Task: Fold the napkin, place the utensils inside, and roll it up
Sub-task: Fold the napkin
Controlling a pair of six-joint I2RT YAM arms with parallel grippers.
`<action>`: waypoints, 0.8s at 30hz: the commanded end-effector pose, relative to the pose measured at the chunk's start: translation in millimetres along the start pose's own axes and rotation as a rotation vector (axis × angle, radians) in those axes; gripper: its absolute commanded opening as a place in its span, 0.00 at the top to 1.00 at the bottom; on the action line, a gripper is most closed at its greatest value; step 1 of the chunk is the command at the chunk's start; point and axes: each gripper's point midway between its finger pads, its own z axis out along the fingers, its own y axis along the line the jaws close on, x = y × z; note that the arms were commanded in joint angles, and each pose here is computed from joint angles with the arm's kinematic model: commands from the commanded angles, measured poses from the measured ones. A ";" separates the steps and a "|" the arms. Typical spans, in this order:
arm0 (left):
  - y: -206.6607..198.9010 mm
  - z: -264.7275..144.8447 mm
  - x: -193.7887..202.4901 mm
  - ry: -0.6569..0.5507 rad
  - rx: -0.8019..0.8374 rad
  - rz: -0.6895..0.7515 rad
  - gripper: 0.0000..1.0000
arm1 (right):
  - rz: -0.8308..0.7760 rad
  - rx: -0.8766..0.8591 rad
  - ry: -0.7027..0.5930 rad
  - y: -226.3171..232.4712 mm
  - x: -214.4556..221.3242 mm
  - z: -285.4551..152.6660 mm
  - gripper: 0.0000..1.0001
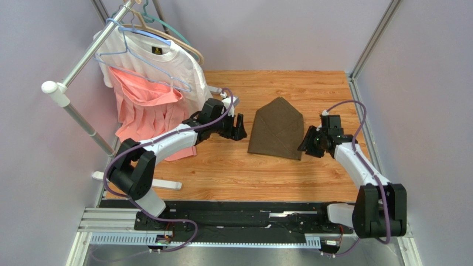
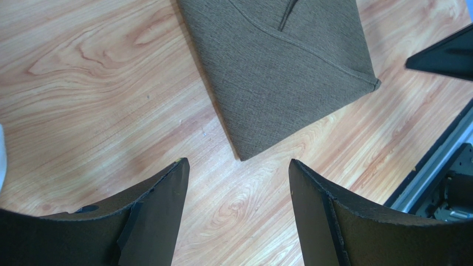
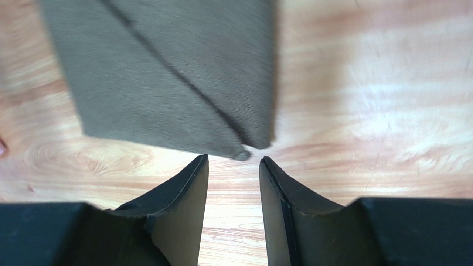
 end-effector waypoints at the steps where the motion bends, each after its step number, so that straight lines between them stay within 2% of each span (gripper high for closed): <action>1: -7.1 -0.4 -1.7 -0.010 0.055 0.036 0.25 | -0.370 -0.109 -0.158 58.0 -22.6 -38.3 0.57; 5: -10.6 0.5 -4.3 -0.026 0.075 0.018 0.25 | -0.600 -0.182 -0.223 107.5 -6.6 -37.4 0.57; 7: -9.0 -0.5 -4.2 -0.028 0.075 -0.010 0.25 | -0.667 -0.108 -0.225 109.3 -2.5 -23.5 0.57; 10: -5.0 -3.2 -1.9 -0.036 0.069 -0.049 0.25 | -0.682 -0.029 -0.154 102.0 1.7 -3.9 0.59; 17: 9.5 -12.5 -3.7 -0.069 0.057 -0.103 0.25 | -0.568 -0.032 0.029 97.5 36.3 16.6 0.60; 24: 12.1 -16.7 -3.2 -0.068 0.047 -0.082 0.25 | -0.446 -0.060 0.081 93.9 58.0 20.0 0.58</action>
